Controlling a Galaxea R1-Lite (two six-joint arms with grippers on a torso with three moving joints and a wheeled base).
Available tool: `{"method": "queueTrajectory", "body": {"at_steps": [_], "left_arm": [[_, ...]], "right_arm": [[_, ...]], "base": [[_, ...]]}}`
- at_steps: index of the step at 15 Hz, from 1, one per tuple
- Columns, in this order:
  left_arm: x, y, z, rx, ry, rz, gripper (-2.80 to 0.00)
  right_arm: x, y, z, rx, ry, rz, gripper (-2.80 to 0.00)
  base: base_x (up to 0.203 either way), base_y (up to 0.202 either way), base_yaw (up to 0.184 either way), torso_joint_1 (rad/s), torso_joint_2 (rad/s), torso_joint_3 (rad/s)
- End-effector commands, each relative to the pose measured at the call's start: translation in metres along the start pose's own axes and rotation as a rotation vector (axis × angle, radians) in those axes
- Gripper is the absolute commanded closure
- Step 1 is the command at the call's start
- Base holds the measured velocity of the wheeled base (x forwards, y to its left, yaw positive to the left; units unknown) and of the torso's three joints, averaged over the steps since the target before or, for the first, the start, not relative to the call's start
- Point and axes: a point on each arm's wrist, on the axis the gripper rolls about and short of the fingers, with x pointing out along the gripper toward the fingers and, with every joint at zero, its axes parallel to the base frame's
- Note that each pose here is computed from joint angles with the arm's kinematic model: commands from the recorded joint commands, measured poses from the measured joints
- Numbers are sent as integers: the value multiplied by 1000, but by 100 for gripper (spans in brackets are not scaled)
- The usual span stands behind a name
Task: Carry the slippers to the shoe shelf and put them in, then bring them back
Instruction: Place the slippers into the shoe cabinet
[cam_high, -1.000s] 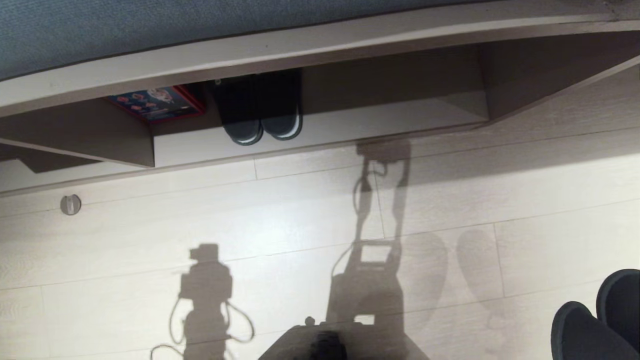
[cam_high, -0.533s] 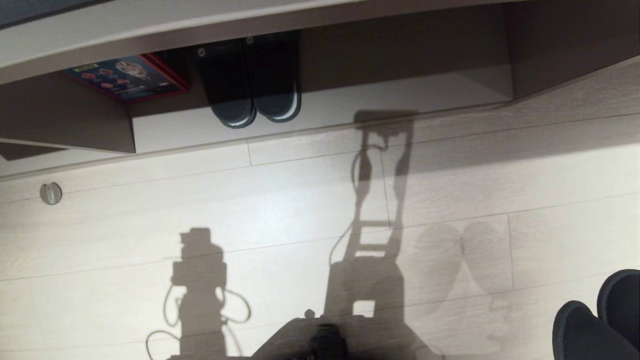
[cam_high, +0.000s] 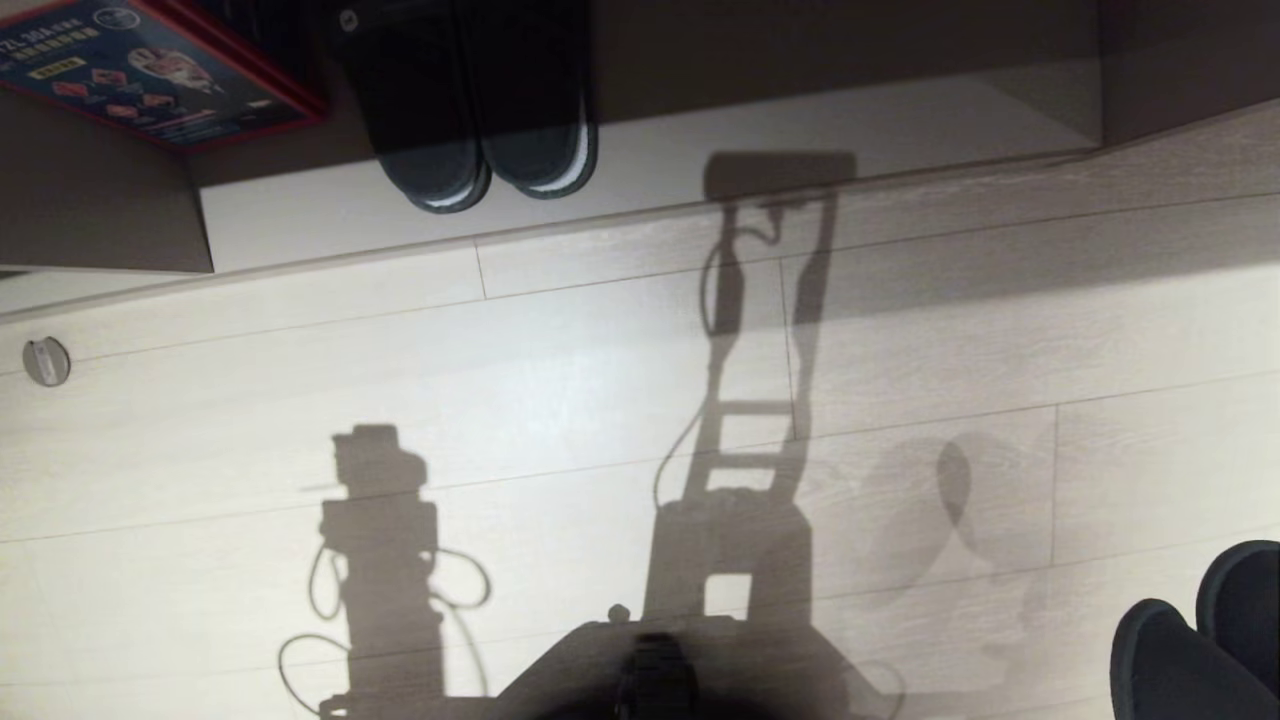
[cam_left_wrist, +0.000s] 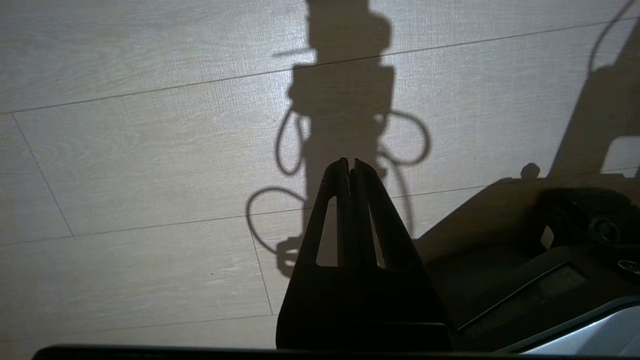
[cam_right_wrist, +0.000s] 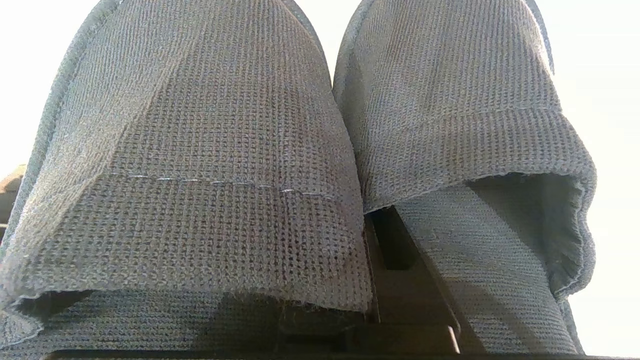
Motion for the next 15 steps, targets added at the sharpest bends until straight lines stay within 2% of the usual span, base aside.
{"method": "queueTrajectory", "body": {"at_steps": [1,4,5,7,11,13,15], "left_arm": [[0,0,0,0,2,0,0],[0,0,0,0,2,0,0],[0,0,0,0,0,0,0],[0,0,0,0,0,0,0],[0,0,0,1,-1,0,0],[0,0,0,1,-1,0,0],[0,0,0,1,-1,0,0]], "right_arm": [[0,0,0,0,-2,-1,0],[0,0,1,1,-8,2,0],[-2,0,9,-1,-53,4,0],[-8,1,38,-12,-136,101,0],[10,1,82,-40,-103,197,0],[45,1,105,-65,-48,238,0],[85,4,129,-99,-50,270,0]], "base": [[0,0,0,0,2,-193],[0,0,0,3,4,-62],[0,0,0,3,-2,-26],[0,0,0,0,0,0],[0,0,0,0,0,0],[0,0,0,0,0,0],[0,0,0,0,0,0]]}}
